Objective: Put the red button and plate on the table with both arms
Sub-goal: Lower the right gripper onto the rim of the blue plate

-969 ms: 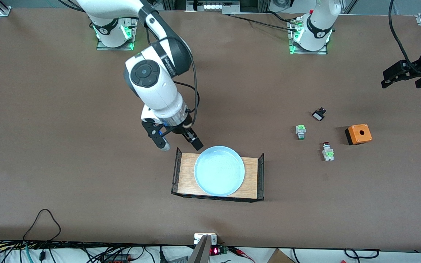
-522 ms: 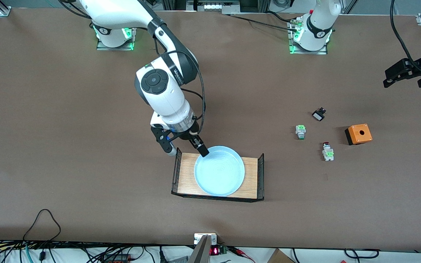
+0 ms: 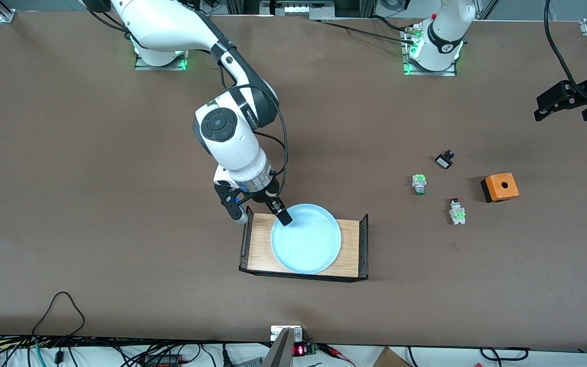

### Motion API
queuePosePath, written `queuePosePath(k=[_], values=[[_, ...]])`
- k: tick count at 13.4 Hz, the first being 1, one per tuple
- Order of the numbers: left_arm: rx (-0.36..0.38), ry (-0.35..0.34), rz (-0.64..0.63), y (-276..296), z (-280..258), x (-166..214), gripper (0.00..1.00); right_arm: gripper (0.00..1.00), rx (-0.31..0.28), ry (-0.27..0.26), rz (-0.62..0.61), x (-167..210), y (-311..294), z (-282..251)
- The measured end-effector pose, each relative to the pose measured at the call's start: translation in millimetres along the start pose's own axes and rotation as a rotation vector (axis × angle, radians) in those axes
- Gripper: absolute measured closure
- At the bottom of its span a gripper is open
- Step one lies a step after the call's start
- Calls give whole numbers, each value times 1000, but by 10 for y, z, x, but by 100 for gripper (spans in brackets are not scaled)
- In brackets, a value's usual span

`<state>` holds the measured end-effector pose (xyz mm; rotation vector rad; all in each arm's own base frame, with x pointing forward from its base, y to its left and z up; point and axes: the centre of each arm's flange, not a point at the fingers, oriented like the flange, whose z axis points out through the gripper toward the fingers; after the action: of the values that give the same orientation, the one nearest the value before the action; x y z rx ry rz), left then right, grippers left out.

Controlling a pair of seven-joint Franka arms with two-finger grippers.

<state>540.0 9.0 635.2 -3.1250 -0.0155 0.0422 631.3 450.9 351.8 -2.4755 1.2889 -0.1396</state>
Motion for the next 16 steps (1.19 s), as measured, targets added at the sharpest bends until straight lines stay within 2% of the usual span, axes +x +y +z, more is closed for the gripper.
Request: queuePosePath(k=[2,7,13,14,16], values=[[0,0,1,5,0,0,0,13,-4,0,0,1,10,29],[0,-1,1,8,0,-1,0,20,-18,1,1,7,51,151],[0,5,7,38,-31,-2,0,90,-4,-24,27,-1,15,115],[0,8,7,40,-45,-2,0,97,-2,-27,26,-21,2,99],[0,10,7,39,-53,-2,0,97,-1,-30,24,-60,-3,93]])
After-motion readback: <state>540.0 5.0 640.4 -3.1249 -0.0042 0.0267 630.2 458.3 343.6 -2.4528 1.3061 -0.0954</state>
